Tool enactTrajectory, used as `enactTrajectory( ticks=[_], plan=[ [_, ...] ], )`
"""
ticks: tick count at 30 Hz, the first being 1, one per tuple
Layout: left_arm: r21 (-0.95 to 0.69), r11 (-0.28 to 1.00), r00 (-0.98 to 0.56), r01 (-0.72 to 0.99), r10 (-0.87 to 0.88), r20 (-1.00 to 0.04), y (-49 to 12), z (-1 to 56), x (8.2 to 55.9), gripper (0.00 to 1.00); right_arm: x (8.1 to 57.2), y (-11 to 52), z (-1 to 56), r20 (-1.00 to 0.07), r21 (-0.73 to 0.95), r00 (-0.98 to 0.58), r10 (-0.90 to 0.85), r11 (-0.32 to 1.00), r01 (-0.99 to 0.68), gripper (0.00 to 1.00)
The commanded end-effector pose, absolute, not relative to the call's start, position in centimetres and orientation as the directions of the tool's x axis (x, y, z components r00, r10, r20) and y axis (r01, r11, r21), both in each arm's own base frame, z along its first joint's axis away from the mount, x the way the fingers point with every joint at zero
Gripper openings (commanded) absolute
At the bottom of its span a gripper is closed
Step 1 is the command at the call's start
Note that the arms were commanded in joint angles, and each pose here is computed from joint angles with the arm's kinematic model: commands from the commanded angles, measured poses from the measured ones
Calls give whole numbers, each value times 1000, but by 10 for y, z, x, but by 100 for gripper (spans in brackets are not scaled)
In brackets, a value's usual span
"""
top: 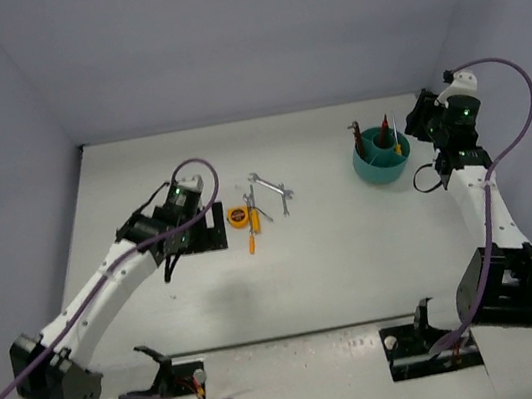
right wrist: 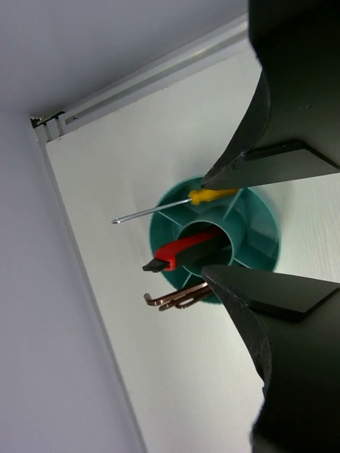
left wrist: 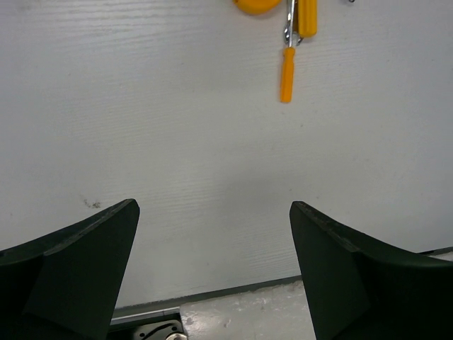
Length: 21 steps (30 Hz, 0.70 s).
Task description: Sort the tools into containers
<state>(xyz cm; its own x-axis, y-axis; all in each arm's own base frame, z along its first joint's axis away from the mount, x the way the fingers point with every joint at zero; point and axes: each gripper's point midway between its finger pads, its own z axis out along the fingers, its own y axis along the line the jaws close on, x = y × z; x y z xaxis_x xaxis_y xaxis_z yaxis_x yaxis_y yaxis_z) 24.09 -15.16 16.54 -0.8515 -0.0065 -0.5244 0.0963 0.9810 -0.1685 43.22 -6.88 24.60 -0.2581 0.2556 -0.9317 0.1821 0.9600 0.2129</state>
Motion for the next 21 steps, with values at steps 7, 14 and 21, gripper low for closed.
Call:
enactTrajectory(
  ticks=[7,14,21],
  plan=[
    [-157,986,-836,63,-34,-548,-234,172,318,69,371,-5,223,-864,299,-373,340,940,163,46],
    [-121,991,-871,62,-6,-491,-268,133,349,50,351,26,213,-840,350,-417,347,934,73,48],
    [-106,993,-899,60,8,-438,-285,99,364,44,335,35,204,-824,357,-456,337,933,44,52]
  ],
)
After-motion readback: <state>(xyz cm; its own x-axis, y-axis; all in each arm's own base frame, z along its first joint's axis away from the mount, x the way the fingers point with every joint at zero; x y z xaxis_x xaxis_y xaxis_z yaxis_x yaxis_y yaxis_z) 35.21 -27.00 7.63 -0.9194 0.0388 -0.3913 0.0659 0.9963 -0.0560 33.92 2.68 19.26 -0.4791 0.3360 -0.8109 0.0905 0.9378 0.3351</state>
